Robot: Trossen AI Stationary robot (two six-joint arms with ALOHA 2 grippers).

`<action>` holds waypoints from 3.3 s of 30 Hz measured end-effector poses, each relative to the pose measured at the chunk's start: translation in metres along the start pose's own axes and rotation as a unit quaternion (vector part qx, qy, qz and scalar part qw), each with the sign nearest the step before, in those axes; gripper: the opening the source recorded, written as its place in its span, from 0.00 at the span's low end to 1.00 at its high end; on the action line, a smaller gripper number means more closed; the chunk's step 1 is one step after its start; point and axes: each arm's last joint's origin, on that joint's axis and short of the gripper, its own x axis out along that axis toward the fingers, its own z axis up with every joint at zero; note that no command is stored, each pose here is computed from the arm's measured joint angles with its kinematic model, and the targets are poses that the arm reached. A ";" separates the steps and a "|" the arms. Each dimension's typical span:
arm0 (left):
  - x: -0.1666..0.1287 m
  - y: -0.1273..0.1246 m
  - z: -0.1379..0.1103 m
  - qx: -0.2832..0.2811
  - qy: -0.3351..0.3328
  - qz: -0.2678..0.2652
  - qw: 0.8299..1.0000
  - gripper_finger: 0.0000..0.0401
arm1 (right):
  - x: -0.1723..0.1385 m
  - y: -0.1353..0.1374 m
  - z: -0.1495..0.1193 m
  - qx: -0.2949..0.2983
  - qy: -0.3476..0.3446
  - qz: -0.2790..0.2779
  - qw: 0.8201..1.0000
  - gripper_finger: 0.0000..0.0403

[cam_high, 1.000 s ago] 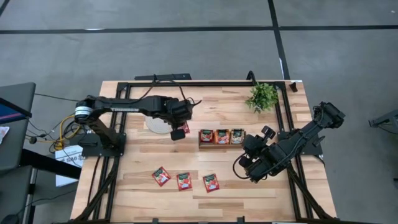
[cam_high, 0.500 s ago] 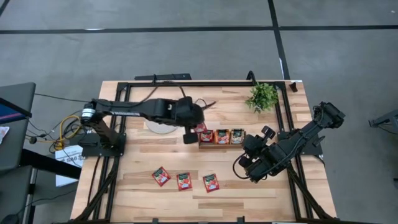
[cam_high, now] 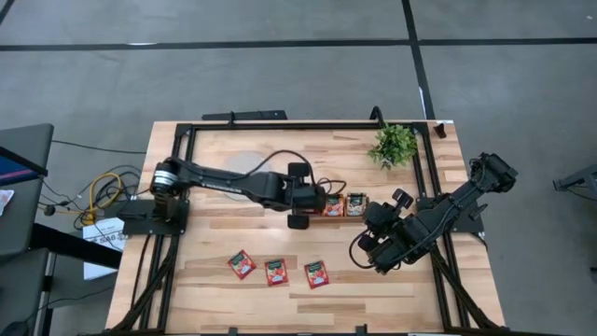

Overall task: Pick & Place Tea
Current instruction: Put the red tea bag into the left section of the wooden organizer

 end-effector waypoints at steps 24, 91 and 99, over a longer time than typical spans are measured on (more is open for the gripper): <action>0.037 -0.023 0.002 0.053 0.022 0.008 0.998 0.00 | 0.000 0.002 0.000 -0.004 -0.003 0.007 1.000 0.19; 0.013 -0.003 -0.014 0.059 0.161 0.022 0.985 0.27 | 0.000 0.003 0.001 -0.014 -0.003 0.012 1.000 0.19; -0.018 -0.009 -0.028 -0.077 0.254 -0.190 0.945 0.27 | 0.000 0.003 0.001 -0.019 -0.003 0.012 1.000 0.19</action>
